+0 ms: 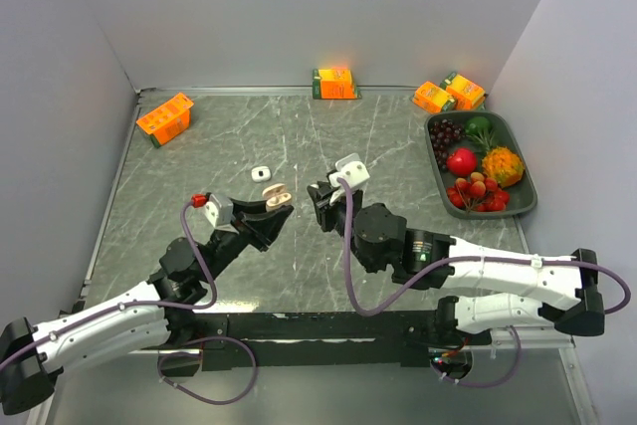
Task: Insert the wireless bluetooth earbuds into the charging case
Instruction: Place the earbud in the charging case.
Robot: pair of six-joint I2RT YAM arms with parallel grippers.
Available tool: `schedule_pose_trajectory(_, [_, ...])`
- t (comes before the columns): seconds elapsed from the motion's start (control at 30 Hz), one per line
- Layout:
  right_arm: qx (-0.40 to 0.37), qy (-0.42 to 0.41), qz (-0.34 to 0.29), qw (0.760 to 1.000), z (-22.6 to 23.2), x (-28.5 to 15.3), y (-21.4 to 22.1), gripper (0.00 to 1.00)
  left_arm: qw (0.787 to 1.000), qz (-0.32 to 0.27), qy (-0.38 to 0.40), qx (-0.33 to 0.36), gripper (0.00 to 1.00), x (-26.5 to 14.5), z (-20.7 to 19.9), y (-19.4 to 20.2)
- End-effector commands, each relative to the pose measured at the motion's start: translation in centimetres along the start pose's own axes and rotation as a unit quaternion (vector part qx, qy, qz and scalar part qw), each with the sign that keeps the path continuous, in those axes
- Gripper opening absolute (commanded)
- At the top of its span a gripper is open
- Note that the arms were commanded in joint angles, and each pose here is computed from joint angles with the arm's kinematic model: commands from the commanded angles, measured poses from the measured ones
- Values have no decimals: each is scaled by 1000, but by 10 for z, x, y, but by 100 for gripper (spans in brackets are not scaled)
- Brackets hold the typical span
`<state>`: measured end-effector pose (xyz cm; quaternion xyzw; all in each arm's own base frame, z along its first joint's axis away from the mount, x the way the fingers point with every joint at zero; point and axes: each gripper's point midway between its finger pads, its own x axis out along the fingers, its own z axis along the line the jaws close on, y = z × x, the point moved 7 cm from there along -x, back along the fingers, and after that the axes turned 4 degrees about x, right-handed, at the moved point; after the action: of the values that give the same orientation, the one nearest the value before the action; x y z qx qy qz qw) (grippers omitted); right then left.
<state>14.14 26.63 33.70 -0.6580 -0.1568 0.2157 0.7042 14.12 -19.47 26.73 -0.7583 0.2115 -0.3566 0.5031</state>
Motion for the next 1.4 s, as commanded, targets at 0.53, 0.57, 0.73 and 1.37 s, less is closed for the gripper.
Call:
schedule_pose_trajectory(0.53, [63, -20, -54, 996, 36, 0, -32, 0, 999, -25, 19, -23, 1, 3, -7, -8])
schedule_pose_trajectory(0.57, [61, -22, -51, 997, 39, 2, -31, 0, 999, -24, 17, -23, 1, 3, -6, -7])
schedule_pose_trajectory(0.73, [50, -28, -37, 998, 46, 6, -26, 0, 999, -24, 17, -26, 1, 1, -6, -7])
schedule_pose_trajectory(1.37, [15, -22, -14, 1000, 52, 15, -14, 0, 999, -23, 22, -27, 1, -2, -7, -7])
